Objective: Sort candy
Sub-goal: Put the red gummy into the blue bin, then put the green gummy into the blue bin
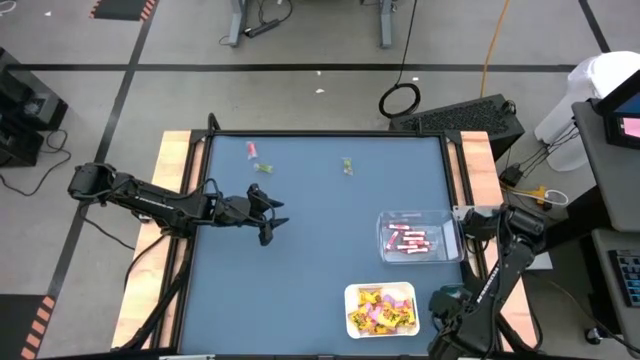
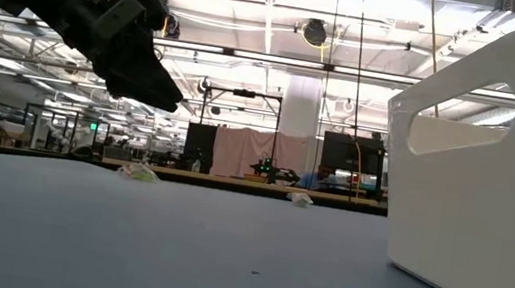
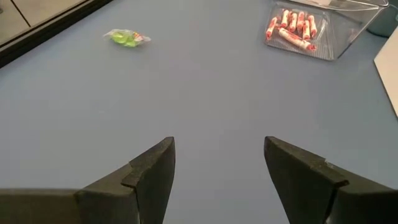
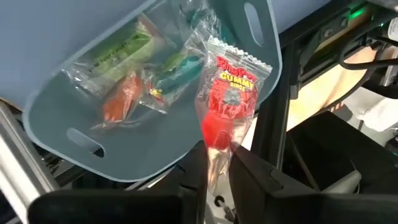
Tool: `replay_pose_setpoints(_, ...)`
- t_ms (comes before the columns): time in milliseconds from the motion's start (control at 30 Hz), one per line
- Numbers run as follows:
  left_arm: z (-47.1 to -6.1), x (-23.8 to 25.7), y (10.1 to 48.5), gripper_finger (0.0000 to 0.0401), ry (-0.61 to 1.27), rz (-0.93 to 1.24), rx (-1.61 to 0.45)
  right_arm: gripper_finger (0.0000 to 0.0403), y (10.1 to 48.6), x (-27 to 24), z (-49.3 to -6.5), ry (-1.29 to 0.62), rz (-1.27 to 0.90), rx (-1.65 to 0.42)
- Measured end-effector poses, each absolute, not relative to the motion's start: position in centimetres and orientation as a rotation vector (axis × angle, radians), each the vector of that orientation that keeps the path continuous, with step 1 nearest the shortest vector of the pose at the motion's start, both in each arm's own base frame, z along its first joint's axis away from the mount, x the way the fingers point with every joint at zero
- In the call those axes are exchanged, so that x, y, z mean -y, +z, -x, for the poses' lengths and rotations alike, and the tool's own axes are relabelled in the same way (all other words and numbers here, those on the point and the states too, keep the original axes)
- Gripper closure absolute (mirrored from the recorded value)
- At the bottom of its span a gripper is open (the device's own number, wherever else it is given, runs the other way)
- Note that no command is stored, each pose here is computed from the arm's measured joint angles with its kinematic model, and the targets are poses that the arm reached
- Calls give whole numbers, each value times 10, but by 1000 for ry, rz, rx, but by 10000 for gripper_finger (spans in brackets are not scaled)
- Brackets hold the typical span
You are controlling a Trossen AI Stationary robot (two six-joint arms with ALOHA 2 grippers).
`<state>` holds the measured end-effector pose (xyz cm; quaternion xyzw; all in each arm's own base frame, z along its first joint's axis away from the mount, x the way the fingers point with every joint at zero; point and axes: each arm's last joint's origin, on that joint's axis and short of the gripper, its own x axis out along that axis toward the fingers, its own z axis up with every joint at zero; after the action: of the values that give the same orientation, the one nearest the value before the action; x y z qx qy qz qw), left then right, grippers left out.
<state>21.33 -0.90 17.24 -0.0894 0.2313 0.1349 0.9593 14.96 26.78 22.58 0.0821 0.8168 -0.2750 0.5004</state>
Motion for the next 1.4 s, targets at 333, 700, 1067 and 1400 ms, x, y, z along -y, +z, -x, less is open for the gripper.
replay_pose_setpoints(333, -214, 9, 173, 152, 273, 182, -463, 296, 224, -272, -142, -686, -204, -1957)
replay_pose_setpoints(700, -214, 9, 173, 152, 273, 182, -462, 241, 235, -268, -140, -687, -248, -1966)
replay_pose_setpoints(1067, -215, 9, 176, 152, 269, 187, -431, 256, 281, -255, -152, -758, -457, -1554)
replay_pose_setpoints(1400, -216, 9, 178, 152, 263, 177, -408, 266, 287, -204, -213, -824, -357, -1135)
